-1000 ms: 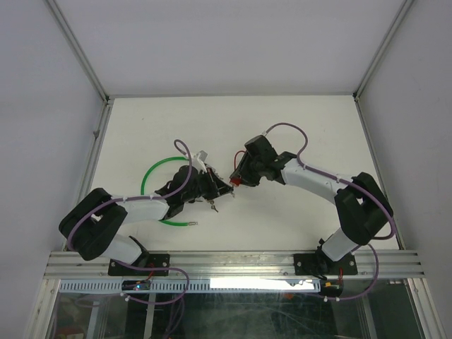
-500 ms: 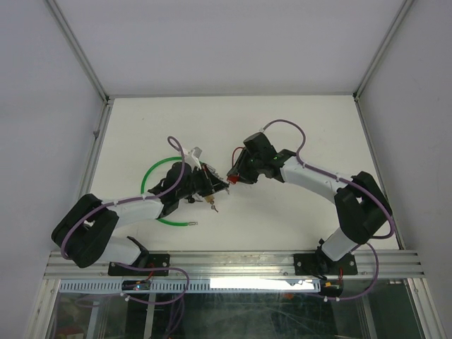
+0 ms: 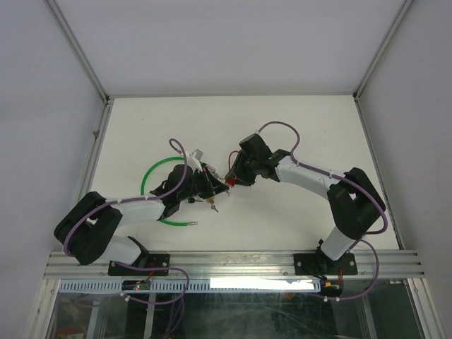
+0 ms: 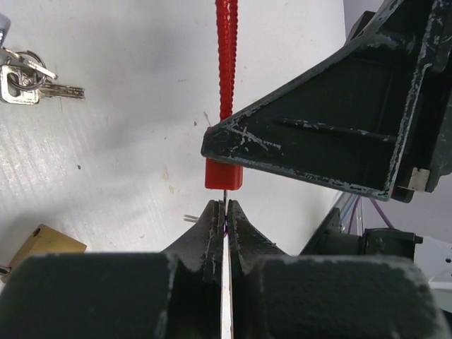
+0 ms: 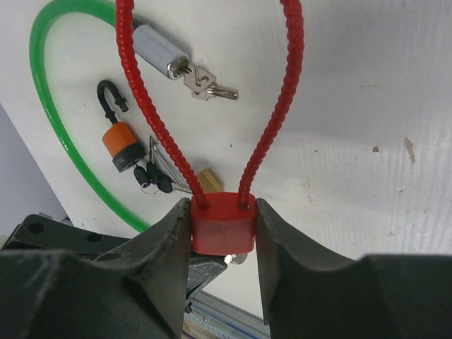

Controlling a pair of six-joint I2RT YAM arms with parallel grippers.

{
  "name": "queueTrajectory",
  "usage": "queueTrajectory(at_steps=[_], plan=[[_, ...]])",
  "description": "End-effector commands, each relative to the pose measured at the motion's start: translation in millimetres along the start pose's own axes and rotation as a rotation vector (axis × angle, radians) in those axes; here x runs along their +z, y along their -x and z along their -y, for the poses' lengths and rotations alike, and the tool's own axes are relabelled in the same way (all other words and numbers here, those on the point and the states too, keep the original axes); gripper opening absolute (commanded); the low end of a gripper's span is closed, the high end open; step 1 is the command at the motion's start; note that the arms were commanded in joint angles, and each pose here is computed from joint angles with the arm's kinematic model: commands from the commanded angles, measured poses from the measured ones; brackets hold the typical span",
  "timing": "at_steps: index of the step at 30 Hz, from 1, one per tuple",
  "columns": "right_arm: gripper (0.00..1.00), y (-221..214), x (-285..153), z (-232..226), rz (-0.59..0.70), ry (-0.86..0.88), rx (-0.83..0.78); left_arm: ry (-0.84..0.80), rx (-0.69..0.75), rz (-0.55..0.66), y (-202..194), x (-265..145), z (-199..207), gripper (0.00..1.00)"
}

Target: Unlock with the key

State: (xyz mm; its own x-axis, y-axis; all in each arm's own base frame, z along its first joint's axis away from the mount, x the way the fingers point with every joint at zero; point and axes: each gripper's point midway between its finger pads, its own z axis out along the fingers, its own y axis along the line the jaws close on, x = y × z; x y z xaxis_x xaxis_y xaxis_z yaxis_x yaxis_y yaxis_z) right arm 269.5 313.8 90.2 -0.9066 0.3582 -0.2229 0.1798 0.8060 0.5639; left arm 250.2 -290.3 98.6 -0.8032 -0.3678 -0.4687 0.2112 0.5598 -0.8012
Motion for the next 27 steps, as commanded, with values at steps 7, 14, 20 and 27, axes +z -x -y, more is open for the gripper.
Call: queueTrajectory(at_steps=[7,14,20,27], plan=[[0.0,-32.2,-13.2,-32.6,-0.115,0.099,-0.063,-0.074,-0.028,0.227,41.7,-3.8,24.0,0.0],[0.0,-42.4,-14.7,-39.4,-0.128,0.106,-0.091,-0.082,-0.046,0.255,47.2,-2.3,25.4,0.0],[0.0,-54.6,-7.2,-40.6,-0.155,0.095,-0.106,-0.076,-0.04,0.341,63.9,-9.8,28.2,0.0],[0.0,-21.4,-16.3,-35.0,-0.041,0.048,-0.139,-0.095,-0.023,0.26,46.7,-10.0,28.4,0.14]])
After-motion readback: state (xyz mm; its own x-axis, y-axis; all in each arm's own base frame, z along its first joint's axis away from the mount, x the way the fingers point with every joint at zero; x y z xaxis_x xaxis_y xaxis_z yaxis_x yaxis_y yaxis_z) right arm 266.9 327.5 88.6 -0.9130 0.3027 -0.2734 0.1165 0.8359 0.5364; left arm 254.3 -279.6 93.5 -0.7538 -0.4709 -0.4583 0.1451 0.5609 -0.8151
